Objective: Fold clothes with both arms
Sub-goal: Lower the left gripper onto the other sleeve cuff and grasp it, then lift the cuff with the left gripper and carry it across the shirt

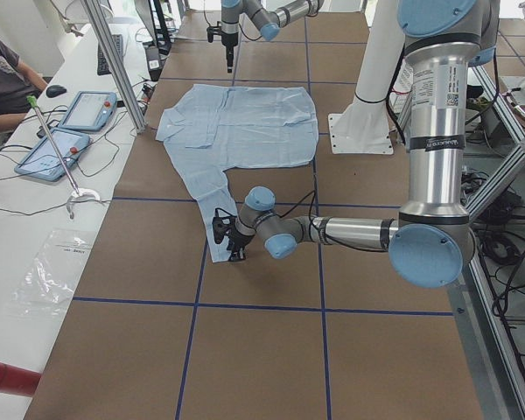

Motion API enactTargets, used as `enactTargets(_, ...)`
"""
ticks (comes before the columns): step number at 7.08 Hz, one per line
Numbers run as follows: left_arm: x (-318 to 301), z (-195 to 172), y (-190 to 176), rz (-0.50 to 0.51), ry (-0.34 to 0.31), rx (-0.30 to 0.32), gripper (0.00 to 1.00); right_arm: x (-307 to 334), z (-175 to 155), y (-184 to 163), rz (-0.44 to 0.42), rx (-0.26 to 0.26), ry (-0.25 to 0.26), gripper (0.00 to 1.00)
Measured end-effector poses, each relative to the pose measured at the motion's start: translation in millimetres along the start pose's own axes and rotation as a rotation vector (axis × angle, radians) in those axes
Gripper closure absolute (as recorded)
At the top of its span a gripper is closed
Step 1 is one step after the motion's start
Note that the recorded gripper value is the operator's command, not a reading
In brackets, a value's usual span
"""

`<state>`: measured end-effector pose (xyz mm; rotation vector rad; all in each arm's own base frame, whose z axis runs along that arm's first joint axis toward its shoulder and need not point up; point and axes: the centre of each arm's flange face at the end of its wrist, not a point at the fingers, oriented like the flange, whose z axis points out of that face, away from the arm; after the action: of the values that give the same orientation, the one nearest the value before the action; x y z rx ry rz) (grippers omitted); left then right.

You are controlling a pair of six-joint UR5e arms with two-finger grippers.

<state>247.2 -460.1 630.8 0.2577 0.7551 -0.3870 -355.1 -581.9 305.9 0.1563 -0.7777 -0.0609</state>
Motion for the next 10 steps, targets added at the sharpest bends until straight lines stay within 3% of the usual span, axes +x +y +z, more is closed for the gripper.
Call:
enactTargets(6,17,-17,-7,0.003,0.028,0.013,1.0,3,1,1,0.003,-0.004,0.0,0.0)
enactTargets(8,64,-48,-21,-0.007,0.002,0.006,1.0,8,-1,7,0.003,-0.004,-0.003,0.0)
enactTargets(10,160,-83,-50,-0.014,-0.023,-0.003,1.0,24,-3,25,0.006,-0.006,0.0,0.0)
